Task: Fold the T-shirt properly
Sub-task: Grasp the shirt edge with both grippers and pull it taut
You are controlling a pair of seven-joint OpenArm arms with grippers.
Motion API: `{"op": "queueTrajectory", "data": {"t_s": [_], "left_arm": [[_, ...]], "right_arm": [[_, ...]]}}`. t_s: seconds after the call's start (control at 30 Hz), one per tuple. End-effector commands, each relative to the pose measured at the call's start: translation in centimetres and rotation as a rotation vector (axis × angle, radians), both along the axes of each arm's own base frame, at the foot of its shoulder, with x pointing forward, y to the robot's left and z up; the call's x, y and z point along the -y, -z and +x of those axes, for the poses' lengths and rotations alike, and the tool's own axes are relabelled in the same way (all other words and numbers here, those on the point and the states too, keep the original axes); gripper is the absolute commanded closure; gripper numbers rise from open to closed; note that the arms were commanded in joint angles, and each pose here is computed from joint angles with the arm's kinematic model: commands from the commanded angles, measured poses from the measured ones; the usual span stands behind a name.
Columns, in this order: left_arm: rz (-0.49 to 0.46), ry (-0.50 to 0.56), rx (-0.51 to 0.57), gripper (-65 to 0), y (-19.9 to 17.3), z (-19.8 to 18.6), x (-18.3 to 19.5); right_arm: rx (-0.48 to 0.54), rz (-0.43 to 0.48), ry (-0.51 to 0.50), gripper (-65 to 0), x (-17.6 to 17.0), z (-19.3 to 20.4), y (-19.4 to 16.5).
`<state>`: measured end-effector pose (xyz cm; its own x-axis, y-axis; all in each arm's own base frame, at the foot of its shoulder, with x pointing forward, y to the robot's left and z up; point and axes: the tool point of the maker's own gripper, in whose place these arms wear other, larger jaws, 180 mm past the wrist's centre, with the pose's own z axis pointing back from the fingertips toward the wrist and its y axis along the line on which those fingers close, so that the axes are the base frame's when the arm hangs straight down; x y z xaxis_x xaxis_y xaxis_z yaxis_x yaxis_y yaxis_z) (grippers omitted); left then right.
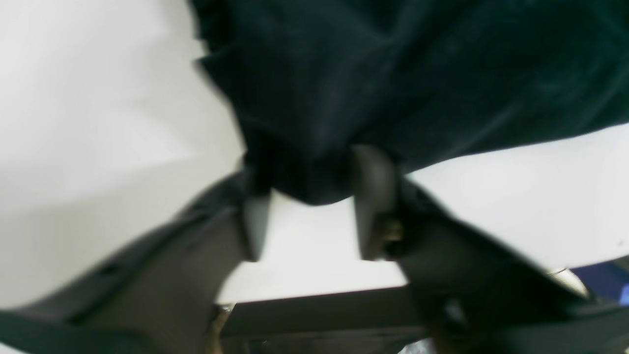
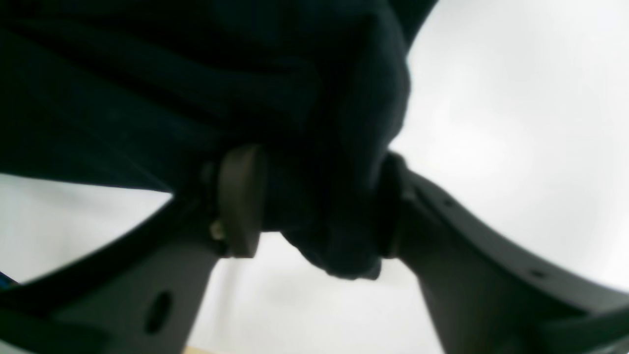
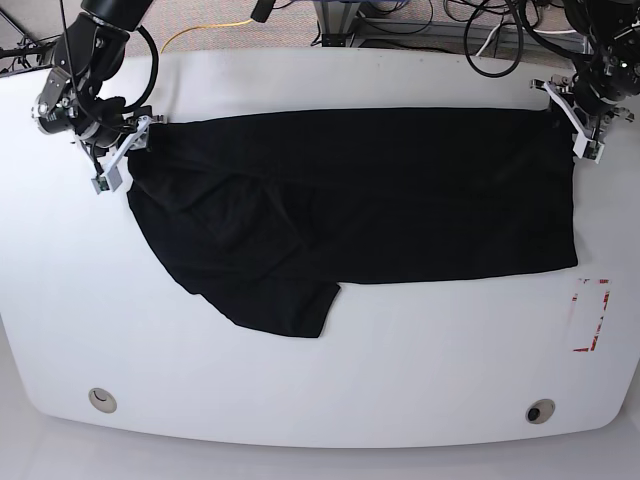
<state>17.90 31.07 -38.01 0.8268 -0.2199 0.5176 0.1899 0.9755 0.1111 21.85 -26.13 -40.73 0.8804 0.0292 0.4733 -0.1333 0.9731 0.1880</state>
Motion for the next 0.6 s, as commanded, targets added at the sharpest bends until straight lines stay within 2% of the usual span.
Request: {"op": "queueTrajectory", "data": {"t_s": [0.0,0.17,0.37,0.57], "left_arm": [[0.032,0.016,0.013,-31.9,-1.2,0.0,-0.4],[0.11,0.058,0.088,-31.9,-4.6,1.4,-0.3],[0.146,0.042,0.127,-31.8,-6.3,2.7,-0.8],[0.127,0.003,0.236,-31.8,-8.3,6.3,-1.0]], "right_arm": [[0.072,0.006,0.049,-40.4,1.7,0.6,-1.8],[0.099,0.037,0.056,-47.6,2.4,0.7,-3.0],[0.18,0.123,0.035,-47.4,1.5,1.9,-5.0],[0.233,0.122,-0.008,-47.4,0.9,4.4,-6.4]]}}
